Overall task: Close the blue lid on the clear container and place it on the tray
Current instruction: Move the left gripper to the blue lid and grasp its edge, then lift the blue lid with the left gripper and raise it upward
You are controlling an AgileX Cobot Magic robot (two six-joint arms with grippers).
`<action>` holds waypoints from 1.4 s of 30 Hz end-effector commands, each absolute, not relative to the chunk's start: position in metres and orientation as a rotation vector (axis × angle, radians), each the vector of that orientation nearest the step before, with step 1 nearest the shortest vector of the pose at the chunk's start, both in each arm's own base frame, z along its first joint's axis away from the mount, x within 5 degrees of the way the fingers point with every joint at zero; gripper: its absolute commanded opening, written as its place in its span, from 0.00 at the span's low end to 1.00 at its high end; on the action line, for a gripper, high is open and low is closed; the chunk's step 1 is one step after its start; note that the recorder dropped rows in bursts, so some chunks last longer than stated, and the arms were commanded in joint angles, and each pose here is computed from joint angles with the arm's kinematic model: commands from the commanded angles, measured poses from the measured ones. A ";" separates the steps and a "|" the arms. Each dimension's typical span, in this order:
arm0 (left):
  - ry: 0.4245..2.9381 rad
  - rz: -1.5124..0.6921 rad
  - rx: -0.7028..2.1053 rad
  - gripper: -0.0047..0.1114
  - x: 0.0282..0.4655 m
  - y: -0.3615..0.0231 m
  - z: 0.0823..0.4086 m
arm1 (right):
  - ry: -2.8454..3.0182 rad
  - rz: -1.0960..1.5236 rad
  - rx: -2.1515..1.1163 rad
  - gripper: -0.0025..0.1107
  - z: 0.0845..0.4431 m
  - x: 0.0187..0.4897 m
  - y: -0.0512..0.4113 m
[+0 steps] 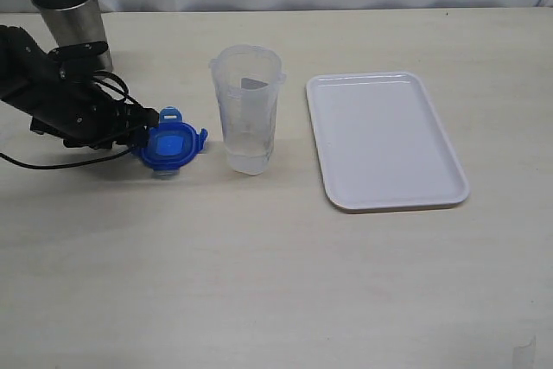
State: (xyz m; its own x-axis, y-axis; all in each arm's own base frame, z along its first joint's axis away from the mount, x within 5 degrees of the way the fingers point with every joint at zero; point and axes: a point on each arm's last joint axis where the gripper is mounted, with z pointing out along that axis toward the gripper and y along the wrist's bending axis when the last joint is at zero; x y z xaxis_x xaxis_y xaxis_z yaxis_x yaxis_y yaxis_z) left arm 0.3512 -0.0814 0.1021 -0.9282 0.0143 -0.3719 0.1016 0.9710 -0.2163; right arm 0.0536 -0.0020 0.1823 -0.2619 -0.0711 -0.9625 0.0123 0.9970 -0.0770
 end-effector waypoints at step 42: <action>2.771 -0.445 0.162 0.31 0.354 -0.090 0.107 | 1.826 -0.080 -0.035 0.06 0.182 0.053 -0.002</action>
